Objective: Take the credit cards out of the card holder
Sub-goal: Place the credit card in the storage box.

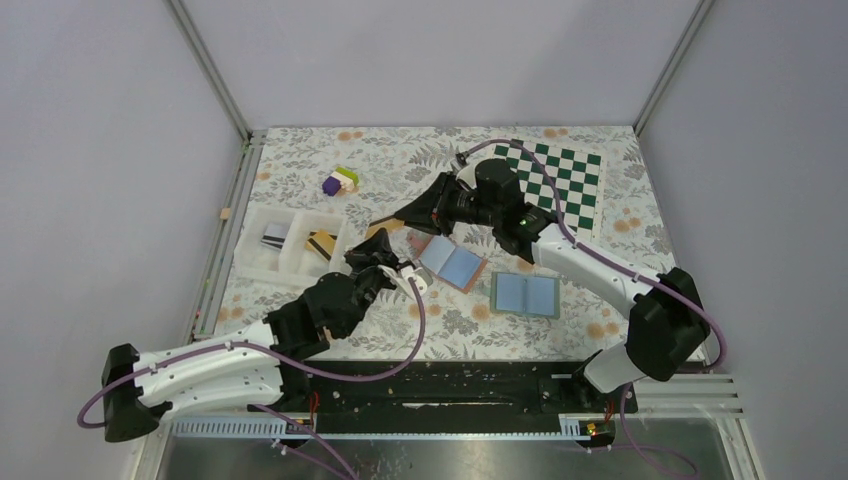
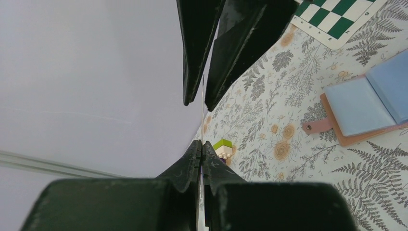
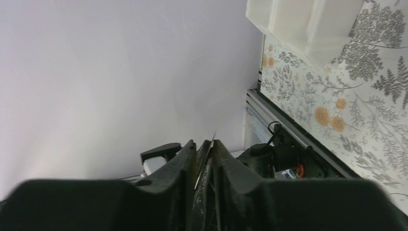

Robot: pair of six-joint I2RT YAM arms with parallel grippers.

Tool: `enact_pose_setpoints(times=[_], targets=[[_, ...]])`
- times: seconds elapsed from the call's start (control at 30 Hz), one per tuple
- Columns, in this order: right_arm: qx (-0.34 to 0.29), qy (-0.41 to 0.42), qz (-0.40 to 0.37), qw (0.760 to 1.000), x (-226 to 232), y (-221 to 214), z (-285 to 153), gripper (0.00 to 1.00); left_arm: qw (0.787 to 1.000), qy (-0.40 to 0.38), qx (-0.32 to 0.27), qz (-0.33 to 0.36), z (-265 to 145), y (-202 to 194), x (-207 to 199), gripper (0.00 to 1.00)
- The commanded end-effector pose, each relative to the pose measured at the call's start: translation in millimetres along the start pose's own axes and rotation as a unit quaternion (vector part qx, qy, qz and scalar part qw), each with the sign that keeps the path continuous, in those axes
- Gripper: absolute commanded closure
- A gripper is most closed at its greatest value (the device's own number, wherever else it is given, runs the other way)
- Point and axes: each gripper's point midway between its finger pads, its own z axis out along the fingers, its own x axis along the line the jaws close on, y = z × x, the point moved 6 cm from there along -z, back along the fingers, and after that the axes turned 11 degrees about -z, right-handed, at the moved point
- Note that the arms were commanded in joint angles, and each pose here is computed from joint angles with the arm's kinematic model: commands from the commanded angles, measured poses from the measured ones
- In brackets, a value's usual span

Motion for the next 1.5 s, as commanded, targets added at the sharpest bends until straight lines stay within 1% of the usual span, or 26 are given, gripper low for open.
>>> enact_pose_setpoints(times=[0.0, 0.07, 0.1, 0.17, 0.2, 0.23, 0.27, 0.3, 0.4, 0.47, 0.53, 0.57, 0.63, 0.7, 0.8, 0.83, 0.93, 1.0, 1.03, 1.1, 1.2, 1.23, 1.27, 1.3, 1.37, 1.47], targets=[[0.011, 0.021, -0.011, 1.0, 16, 1, 3, 0.81, 1.0, 0.018, -0.004, 0.003, 0, 4, 2, 1.0], [0.015, 0.022, -0.013, 1.0, 15, 0, 3, 0.96, 1.0, 0.02, -0.005, 0.0, 0, 4, 2, 1.0], [0.015, 0.024, -0.016, 0.999, 15, -1, 2, 1.0, 1.0, 0.027, -0.004, -0.007, -1, 4, 4, 1.0], [0.008, 0.029, -0.027, 0.999, 14, -1, 1, 1.0, 0.998, 0.055, -0.009, -0.041, -3, 5, 11, 0.98], [-0.001, 0.031, -0.035, 0.999, 13, 0, -1, 1.0, 0.996, 0.066, -0.011, -0.055, -5, 5, 15, 0.86], [-0.012, 0.034, -0.045, 0.998, 12, 1, -2, 1.0, 0.995, 0.073, -0.015, -0.07, -7, 6, 18, 0.62], [-0.026, 0.036, -0.057, 0.997, 12, 3, -4, 1.0, 0.993, 0.076, -0.02, -0.091, -10, 7, 22, 0.51], [-0.043, 0.036, -0.065, 0.996, 11, 6, -6, 1.0, 0.991, 0.07, -0.022, -0.112, -13, 9, 24, 0.45], [-0.086, 0.053, -0.087, 0.991, 12, 11, -15, 1.0, 0.98, 0.061, -0.03, -0.185, -21, 17, 40, 0.37], [-0.112, 0.066, -0.094, 0.987, 13, 14, -23, 1.0, 0.971, 0.049, -0.021, -0.232, -27, 15, 44, 0.35], [-0.144, 0.081, -0.108, 0.98, 13, 17, -31, 1.0, 0.952, 0.032, -0.029, -0.304, -33, 16, 46, 0.34], [-0.161, 0.088, -0.117, 0.976, 11, 17, -35, 1.0, 0.933, 0.028, -0.036, -0.356, -36, 17, 47, 0.33], [-0.193, 0.111, -0.138, 0.965, 13, 18, -42, 1.0, 0.888, 0.024, -0.048, -0.457, -39, 21, 52, 0.31], [-0.216, 0.137, -0.148, 0.955, 15, 19, -47, 1.0, 0.831, 0.001, -0.065, -0.552, -40, 33, 55, 0.3], [-0.236, 0.178, -0.155, 0.943, 21, 18, -54, 1.0, 0.752, -0.011, -0.075, -0.655, -37, 49, 62, 0.3], [-0.235, 0.188, -0.154, 0.941, 22, 17, -55, 1.0, 0.734, -0.013, -0.078, -0.675, -36, 54, 65, 0.3], [-0.243, 0.228, -0.144, 0.932, 26, 15, -62, 1.0, 0.686, -0.024, -0.079, -0.723, -34, 65, 71, 0.28], [-0.244, 0.253, -0.133, 0.927, 29, 12, -66, 1.0, 0.66, -0.047, -0.081, -0.745, -30, 72, 69, 0.28], [-0.239, 0.265, -0.132, 0.925, 33, 12, -67, 1.0, 0.65, -0.062, -0.083, -0.753, -28, 76, 67, 0.28], [-0.216, 0.276, -0.131, 0.928, 38, 8, -66, 1.0, 0.637, -0.081, -0.08, -0.763, -23, 79, 64, 0.28], [-0.227, 0.282, -0.126, 0.924, 38, 8, -71, 1.0, 0.611, -0.065, -0.068, -0.786, -17, 75, 63, 0.28], [-0.231, 0.28, -0.125, 0.923, 37, 8, -72, 1.0, 0.601, -0.065, -0.076, -0.793, -16, 75, 62, 0.29], [-0.227, 0.276, -0.127, 0.925, 37, 7, -72, 1.0, 0.59, -0.07, -0.103, -0.798, -15, 79, 66, 0.3], [-0.211, 0.271, -0.134, 0.929, 37, 6, -70, 1.0, 0.59, -0.074, -0.111, -0.796, -15, 78, 65, 0.31], [-0.161, 0.267, -0.156, 0.937, 39, 2, -66, 1.0, 0.615, -0.068, -0.118, -0.777, -17, 79, 71, 0.32], [-0.082, 0.263, -0.182, 0.944, 27, -4, -70, 1.0, 0.676, -0.056, -0.09, -0.73, -27, 80, 82, 0.3]])
